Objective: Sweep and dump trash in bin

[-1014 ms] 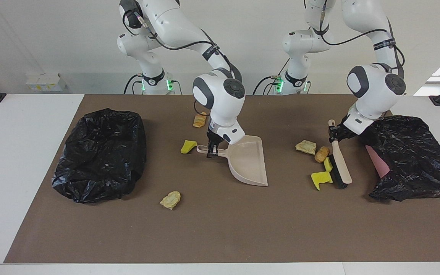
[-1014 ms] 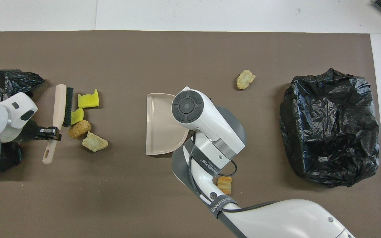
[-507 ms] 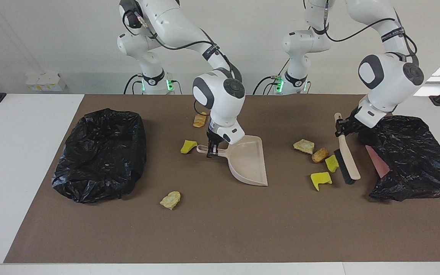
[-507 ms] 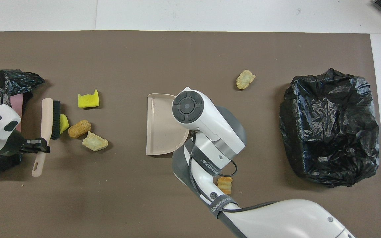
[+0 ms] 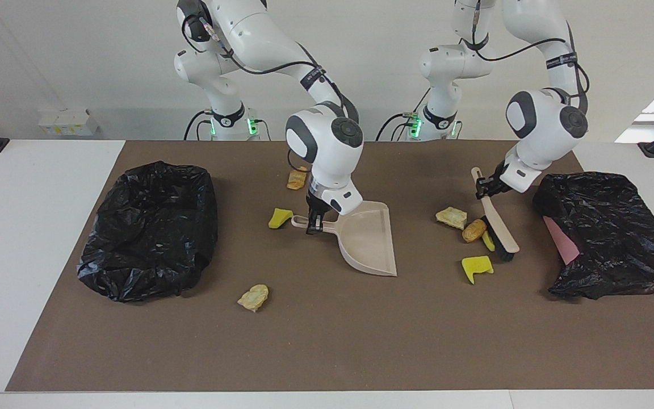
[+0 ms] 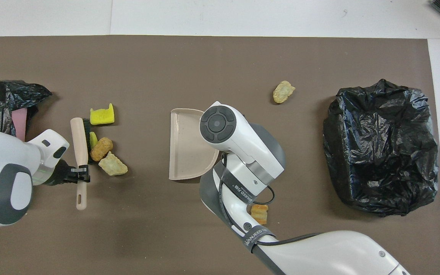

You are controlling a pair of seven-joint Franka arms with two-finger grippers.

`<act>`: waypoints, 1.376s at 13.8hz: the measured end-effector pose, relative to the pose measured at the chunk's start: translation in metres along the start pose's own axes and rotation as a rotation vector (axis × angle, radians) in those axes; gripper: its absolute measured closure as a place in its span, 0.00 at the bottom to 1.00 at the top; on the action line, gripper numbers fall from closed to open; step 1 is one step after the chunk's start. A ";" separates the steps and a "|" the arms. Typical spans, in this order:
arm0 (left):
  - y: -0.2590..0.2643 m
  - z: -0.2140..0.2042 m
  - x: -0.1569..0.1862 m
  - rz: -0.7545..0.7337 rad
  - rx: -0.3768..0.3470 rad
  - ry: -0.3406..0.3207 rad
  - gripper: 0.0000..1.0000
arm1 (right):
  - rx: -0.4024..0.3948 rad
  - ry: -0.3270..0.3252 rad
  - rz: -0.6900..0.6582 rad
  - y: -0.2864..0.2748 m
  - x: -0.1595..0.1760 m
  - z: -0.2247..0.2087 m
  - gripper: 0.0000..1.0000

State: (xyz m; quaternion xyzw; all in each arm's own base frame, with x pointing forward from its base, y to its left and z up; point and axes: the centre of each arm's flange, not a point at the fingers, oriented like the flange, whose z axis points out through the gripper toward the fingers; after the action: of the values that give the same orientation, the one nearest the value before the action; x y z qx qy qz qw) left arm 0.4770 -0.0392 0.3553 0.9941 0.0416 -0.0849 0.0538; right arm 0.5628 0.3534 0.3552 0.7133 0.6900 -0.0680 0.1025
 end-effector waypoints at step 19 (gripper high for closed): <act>0.198 -0.032 -0.010 0.038 -0.301 0.083 0.73 | 0.006 -0.004 0.001 -0.003 -0.004 0.005 0.69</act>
State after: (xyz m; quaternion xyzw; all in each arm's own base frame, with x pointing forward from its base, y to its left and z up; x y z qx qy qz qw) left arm 0.4910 -0.2328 0.4084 0.9780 0.0371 -0.0357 0.2020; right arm 0.5601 0.3484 0.3515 0.7138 0.6892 -0.0715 0.1016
